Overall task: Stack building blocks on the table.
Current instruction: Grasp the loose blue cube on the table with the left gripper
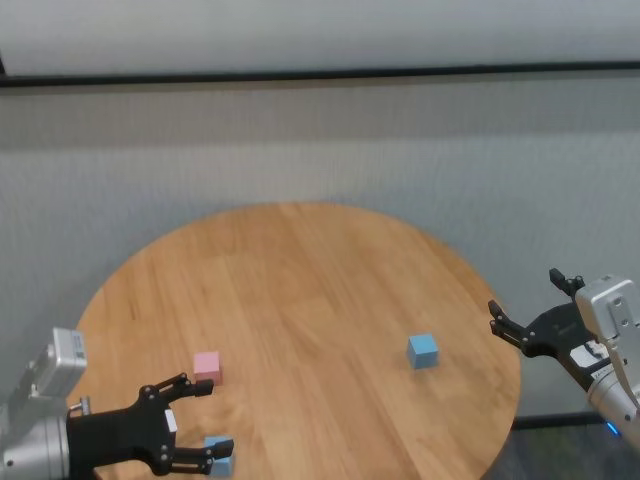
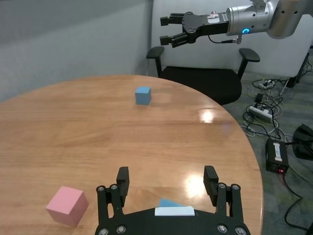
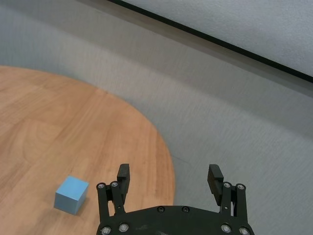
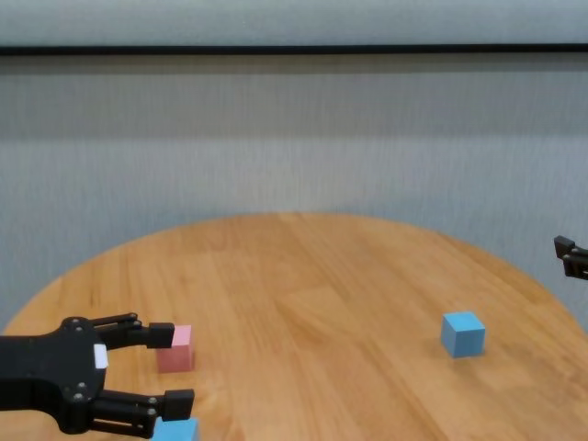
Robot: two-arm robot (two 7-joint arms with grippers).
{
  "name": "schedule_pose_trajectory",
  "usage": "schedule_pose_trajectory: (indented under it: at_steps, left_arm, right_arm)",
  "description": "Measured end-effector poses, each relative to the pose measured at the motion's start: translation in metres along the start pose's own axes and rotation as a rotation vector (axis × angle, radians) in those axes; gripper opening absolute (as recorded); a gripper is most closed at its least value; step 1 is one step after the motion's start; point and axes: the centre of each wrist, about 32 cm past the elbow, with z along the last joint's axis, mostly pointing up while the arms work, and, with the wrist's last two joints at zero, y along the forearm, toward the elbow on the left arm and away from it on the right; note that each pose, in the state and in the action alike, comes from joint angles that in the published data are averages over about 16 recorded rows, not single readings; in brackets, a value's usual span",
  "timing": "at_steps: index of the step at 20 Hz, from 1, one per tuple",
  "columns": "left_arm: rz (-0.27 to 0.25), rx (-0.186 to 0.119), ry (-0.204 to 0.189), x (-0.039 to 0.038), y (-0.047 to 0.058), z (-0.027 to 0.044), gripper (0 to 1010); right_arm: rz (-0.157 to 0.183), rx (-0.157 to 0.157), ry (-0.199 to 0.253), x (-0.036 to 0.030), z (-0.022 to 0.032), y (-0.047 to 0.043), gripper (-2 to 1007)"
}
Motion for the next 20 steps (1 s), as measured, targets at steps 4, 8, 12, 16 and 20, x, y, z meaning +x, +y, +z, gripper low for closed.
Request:
schedule_pose_trajectory:
  at_steps: [4, 8, 12, 16, 20]
  left_arm:
    - [-0.023, 0.009, -0.007, -0.0006, -0.002, -0.0016, 1000]
    - [-0.043, 0.019, -0.019, -0.0022, -0.004, -0.0025, 1000]
    - [-0.058, 0.03, -0.031, -0.0039, -0.007, -0.0036, 1000]
    - [-0.062, 0.041, -0.043, -0.0046, -0.01, -0.0043, 1000]
    - [-0.059, 0.05, -0.049, -0.004, -0.013, -0.0047, 1000]
  right_arm:
    - [0.0, 0.0, 0.0, 0.0, 0.0, 0.0, 1005]
    - [0.0, 0.0, 0.0, 0.0, 0.0, 0.0, 1005]
    - [0.0, 0.0, 0.0, 0.0, 0.0, 0.0, 1005]
    - [0.0, 0.0, 0.0, 0.0, 0.0, 0.0, 1005]
    - [0.0, 0.0, 0.0, 0.0, 0.0, 0.0, 1005]
